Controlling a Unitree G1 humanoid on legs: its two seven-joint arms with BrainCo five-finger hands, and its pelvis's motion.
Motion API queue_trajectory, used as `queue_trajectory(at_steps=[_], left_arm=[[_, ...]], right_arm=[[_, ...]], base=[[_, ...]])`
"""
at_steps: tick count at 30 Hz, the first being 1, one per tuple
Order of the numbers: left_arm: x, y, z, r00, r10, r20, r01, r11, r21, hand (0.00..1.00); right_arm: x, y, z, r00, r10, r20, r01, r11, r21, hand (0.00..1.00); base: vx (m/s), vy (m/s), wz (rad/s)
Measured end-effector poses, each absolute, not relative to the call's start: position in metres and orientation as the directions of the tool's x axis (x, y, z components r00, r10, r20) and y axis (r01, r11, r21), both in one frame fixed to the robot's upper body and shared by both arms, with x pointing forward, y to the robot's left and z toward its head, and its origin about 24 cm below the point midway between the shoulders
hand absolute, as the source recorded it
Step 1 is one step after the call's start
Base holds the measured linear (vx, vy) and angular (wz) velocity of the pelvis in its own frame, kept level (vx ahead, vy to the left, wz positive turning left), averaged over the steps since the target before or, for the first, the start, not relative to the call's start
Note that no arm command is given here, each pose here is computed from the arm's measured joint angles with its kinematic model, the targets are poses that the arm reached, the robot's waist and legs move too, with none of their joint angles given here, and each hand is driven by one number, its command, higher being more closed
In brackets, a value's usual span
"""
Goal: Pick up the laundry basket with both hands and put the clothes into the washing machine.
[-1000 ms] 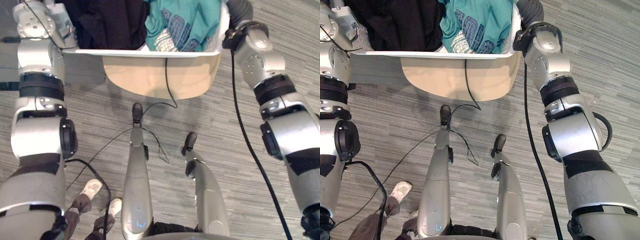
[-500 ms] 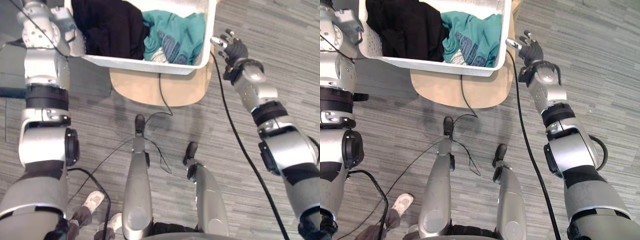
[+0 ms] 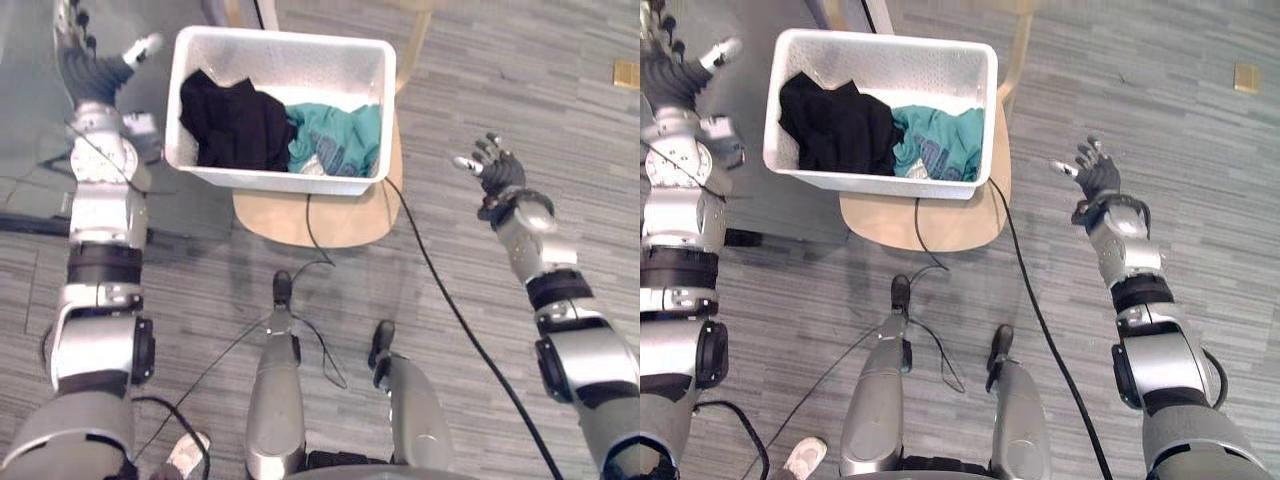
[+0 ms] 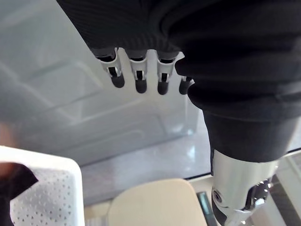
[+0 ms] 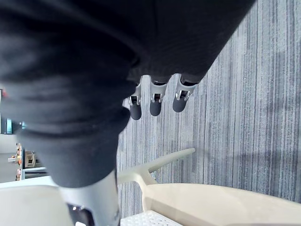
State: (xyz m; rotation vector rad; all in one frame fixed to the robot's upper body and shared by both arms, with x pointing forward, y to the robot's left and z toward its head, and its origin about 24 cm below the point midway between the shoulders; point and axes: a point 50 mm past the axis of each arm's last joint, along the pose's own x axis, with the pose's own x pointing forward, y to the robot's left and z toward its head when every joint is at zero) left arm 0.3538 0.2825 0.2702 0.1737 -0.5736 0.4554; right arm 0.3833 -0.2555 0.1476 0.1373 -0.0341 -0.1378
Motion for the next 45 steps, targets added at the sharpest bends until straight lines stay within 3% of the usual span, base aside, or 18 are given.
queue_trajectory(at_steps=[7,12,20,25,28,32,36,39,42,45], left_arm=[[0.333,0.283,0.204,0.813,0.357,0.46,-0.431,0.9,0.062,0.0],[0.305,0.283,0.124,0.887,0.381,0.261,-0.41,0.909,0.068,0.0],[0.23,0.285,0.032,0.915,0.402,-0.022,-0.395,0.908,0.141,0.0],[0.189,0.277,-0.011,0.894,0.408,-0.185,-0.385,0.91,0.152,0.0],[0.163,0.273,-0.045,0.849,0.412,-0.331,-0.383,0.911,0.15,0.0],[0.122,0.272,-0.091,0.689,0.495,-0.529,-0.511,0.85,0.13,0.0],[0.082,0.267,-0.122,0.511,0.535,-0.672,-0.631,0.765,0.129,0.0],[0.052,0.259,-0.142,0.338,0.551,-0.763,-0.75,0.648,0.135,0.0],[0.037,0.253,-0.151,0.25,0.537,-0.806,-0.818,0.563,0.121,0.0],[0.026,0.242,-0.157,0.194,0.51,-0.838,-0.849,0.516,0.118,0.0]], right_arm=[[0.34,-0.293,0.08,0.961,-0.247,-0.127,0.268,0.947,0.178,0.0],[0.29,-0.32,0.023,0.891,-0.357,-0.281,0.414,0.893,0.176,0.0],[0.171,-0.361,-0.06,0.651,-0.514,-0.558,0.682,0.719,0.133,0.0],[0.132,-0.376,-0.07,0.561,-0.579,-0.592,0.773,0.622,0.123,0.0],[0.104,-0.38,-0.077,0.498,-0.619,-0.608,0.825,0.554,0.112,0.0],[0.073,-0.361,-0.098,0.426,-0.614,-0.665,0.879,0.456,0.142,0.0],[0.058,-0.333,-0.118,0.377,-0.586,-0.718,0.916,0.353,0.193,0.0],[0.034,-0.309,-0.134,0.29,-0.563,-0.774,0.955,0.221,0.197,0.0],[0.017,-0.288,-0.147,0.196,-0.521,-0.831,0.981,0.11,0.163,0.0],[0.008,-0.262,-0.16,0.151,-0.447,-0.882,0.989,0.066,0.135,0.0]], base=[[0.04,0.02,0.11],[0.0,0.001,0.02],[0.03,-0.006,0.0],[0.01,-0.003,0.0],[0.04,-0.015,-0.01],[0.04,-0.019,-0.05],[0.03,-0.008,-0.08],[0.04,-0.004,-0.06],[0.0,0.0,0.0],[0.0,0.0,0.0]])
